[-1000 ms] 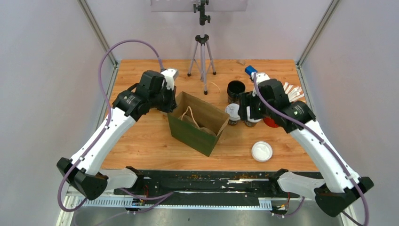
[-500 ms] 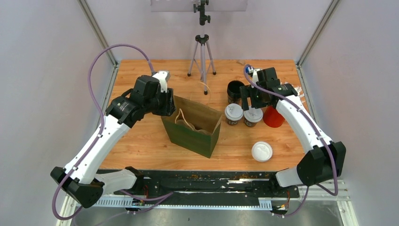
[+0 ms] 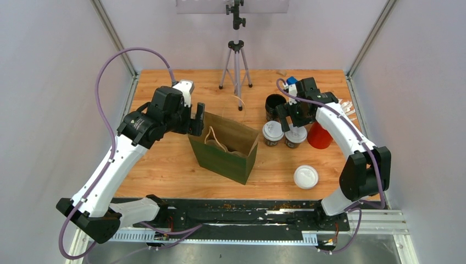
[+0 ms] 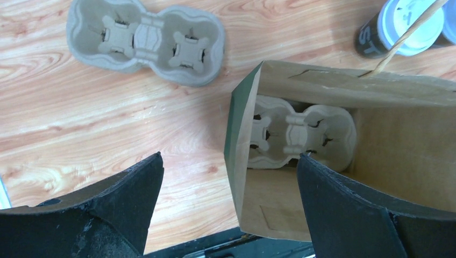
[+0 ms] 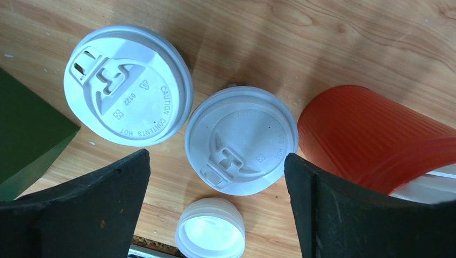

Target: Pack the takeout coffee

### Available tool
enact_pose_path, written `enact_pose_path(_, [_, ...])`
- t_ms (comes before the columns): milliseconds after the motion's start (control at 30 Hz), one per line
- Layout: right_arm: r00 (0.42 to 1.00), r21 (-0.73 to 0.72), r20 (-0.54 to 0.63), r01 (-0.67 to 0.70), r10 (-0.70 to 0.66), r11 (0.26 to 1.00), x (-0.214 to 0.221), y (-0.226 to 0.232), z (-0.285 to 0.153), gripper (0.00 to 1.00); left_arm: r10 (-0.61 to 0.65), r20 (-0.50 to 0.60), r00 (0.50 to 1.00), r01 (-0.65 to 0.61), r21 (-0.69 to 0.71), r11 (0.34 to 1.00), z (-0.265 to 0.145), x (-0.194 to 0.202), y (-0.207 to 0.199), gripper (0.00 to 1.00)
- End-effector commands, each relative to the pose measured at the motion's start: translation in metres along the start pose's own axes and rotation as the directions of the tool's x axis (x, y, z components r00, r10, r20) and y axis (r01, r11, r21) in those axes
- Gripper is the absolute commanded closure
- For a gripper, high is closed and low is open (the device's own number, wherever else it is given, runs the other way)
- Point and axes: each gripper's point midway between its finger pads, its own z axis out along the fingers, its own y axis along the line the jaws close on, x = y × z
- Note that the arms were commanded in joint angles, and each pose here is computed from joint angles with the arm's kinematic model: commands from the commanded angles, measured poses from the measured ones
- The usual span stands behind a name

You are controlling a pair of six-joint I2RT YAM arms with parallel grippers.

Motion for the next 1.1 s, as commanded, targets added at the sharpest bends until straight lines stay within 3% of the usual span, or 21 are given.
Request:
enact_pose_path(0, [1.000, 0.041, 0.008, 0.020, -0.021, 0.999, -0.009, -0.011, -0.005, 0.04, 0.045, -0.004, 0.999, -0.045, -0.026, 0.999, -0.012, -0.001, 0.008, 0.00])
enact_pose_path(67, [1.000, 0.045, -0.008, 0.008, -0.008, 0.999, -0.006, -0.011, -0.003, 0.00, 0.056, -0.002, 0.998, -0.056, -0.030, 0.998, -0.014, 0.000, 0.010, 0.00])
enact_pose_path(767, [0.993, 0.014, -0.111, -0.034, 0.036, 0.999, 0.020, -0.017, 0.013, 0.00, 0.113, 0.022, 0.993, -0.113, 0.021, 0.993, -0.016, 0.005, 0.006, 0.00])
enact_pose_path(1067, [0.994, -0.018, -0.104, -0.044, 0.042, 0.999, 0.017, -0.014, 0.020, 0.07, 0.112, 0.017, 0.994, -0.112, 0.025, 0.993, -0.012, 0.006, 0.004, 0.00])
